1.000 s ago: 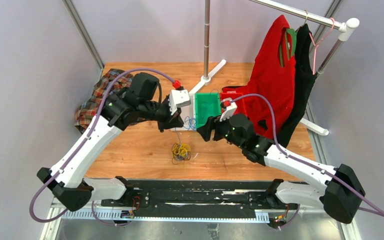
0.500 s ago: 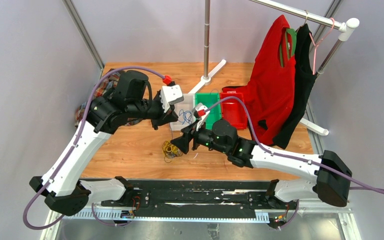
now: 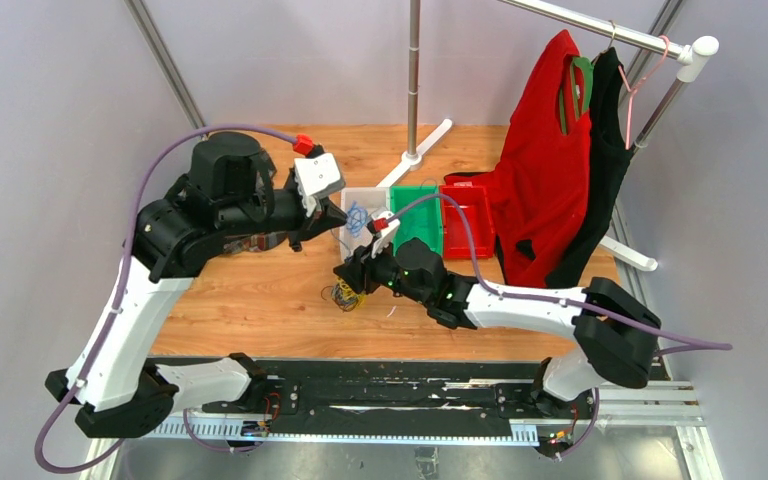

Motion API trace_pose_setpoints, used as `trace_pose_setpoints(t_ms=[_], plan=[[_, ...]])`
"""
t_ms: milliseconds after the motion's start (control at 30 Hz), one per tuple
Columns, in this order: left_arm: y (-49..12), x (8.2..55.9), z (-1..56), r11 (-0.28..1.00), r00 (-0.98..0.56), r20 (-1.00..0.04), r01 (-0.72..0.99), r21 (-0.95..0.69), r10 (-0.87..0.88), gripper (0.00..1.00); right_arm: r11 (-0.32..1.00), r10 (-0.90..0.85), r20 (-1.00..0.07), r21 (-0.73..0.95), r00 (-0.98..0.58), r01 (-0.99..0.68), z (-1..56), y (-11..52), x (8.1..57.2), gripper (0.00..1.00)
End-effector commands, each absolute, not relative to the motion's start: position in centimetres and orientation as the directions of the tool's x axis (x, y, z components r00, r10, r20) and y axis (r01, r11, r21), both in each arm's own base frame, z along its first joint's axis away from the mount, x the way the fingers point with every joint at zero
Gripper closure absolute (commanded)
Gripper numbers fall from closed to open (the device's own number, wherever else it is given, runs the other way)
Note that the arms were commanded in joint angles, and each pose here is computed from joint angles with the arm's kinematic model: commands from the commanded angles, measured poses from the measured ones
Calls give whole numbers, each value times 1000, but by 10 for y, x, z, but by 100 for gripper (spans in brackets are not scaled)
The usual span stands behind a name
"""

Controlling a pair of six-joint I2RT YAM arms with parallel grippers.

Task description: Untangle the cables

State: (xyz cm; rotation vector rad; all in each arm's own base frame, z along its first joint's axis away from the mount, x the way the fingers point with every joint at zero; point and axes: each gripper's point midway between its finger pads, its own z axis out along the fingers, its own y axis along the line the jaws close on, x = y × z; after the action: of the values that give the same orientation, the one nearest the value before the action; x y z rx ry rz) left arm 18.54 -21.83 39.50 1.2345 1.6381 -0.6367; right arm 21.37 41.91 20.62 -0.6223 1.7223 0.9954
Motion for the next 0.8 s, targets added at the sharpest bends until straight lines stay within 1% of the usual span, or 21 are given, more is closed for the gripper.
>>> trace_pose_setpoints(t_ms=[0,233,367,500,633,767], plan=[[-212,187,429,396,16,-925,901,178,379,100,563,52,-921,347,-387,-750,174,419,215,64],[-204,194,479,455,116,-937,850,266,331,100,622,-19,-883,356,-468,-697,109,405,211,63],[-203,198,499,476,152,-938,830,292,310,99,649,-42,-868,353,-495,-674,87,396,209,59],[-209,202,491,465,129,-939,842,273,318,100,701,-33,-874,325,-484,-635,97,380,215,53],[-223,213,467,453,71,-945,864,218,319,100,754,17,-888,313,-460,-578,127,355,231,43],[-239,227,442,446,34,-950,877,178,311,100,832,66,-904,283,-423,-476,155,316,251,34]])
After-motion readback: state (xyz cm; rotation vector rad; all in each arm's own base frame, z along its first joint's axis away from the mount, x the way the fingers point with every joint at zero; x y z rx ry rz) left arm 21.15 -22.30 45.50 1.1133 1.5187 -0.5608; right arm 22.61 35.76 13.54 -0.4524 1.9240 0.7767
